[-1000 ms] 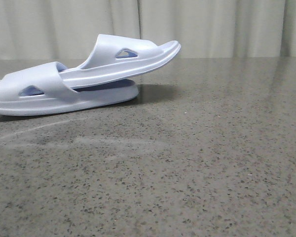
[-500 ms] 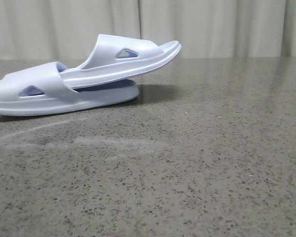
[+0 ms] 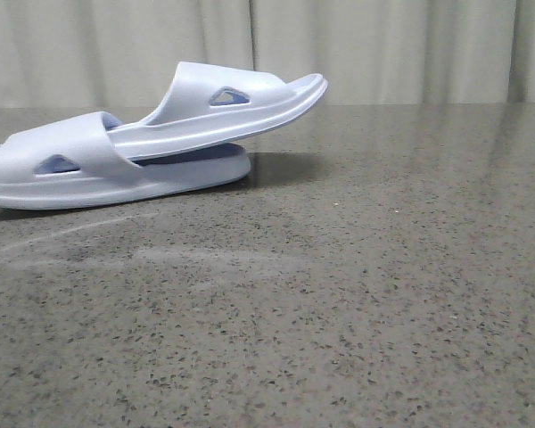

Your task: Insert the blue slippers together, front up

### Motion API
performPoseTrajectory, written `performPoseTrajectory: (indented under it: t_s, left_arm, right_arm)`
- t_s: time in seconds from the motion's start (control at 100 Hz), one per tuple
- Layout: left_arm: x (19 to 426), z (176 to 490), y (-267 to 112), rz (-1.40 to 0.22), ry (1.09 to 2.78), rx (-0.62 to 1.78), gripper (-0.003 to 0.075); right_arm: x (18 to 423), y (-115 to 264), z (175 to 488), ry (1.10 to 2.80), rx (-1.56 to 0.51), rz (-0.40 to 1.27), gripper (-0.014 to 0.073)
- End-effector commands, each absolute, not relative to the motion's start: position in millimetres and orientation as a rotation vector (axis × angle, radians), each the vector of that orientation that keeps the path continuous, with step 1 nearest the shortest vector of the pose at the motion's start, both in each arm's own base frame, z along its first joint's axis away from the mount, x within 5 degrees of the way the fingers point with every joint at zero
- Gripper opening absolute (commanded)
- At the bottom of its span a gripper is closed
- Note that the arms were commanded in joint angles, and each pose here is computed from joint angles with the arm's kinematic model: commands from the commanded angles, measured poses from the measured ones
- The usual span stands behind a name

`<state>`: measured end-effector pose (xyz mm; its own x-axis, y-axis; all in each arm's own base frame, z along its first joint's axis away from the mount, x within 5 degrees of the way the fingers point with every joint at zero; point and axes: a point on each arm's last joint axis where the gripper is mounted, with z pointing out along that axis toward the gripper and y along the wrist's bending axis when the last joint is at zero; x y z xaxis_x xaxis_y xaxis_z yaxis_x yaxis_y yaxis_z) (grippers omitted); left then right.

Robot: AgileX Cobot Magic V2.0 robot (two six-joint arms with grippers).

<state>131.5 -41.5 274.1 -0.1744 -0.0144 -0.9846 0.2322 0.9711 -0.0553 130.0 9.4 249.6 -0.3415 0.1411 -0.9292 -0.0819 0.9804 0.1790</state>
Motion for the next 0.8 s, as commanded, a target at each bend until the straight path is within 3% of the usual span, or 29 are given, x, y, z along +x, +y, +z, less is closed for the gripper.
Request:
performPoseTrajectory:
  t_s: [0.0,0.39,0.52,0.61,0.79]
  left_arm:
    - [133.0,285.1,-40.8,-0.208,1.694,0.147,0.0015]
    - [133.0,284.2,-40.4,-0.209,1.694,0.14,0.0015]
    - [123.2,284.6,-35.4,-0.211,1.581,0.144,0.0015]
    - [110.0,270.1,-30.2,-0.226,1.512,0.156,0.0015]
    - [86.2,234.8,-13.4,-0.153,1.548,0.09,0.0015]
  right_arm:
    - [131.8,8.2,260.0,1.867,0.052,0.219,-0.0085]
    - [131.8,8.2,260.0,1.867,0.052,0.219,-0.0085]
    - [131.8,8.2,260.0,1.867,0.052,0.219,-0.0085]
    - [131.8,8.2,260.0,1.867,0.052,0.219,-0.0085]
    - [131.8,8.2,260.0,1.867,0.052,0.219,-0.0085]
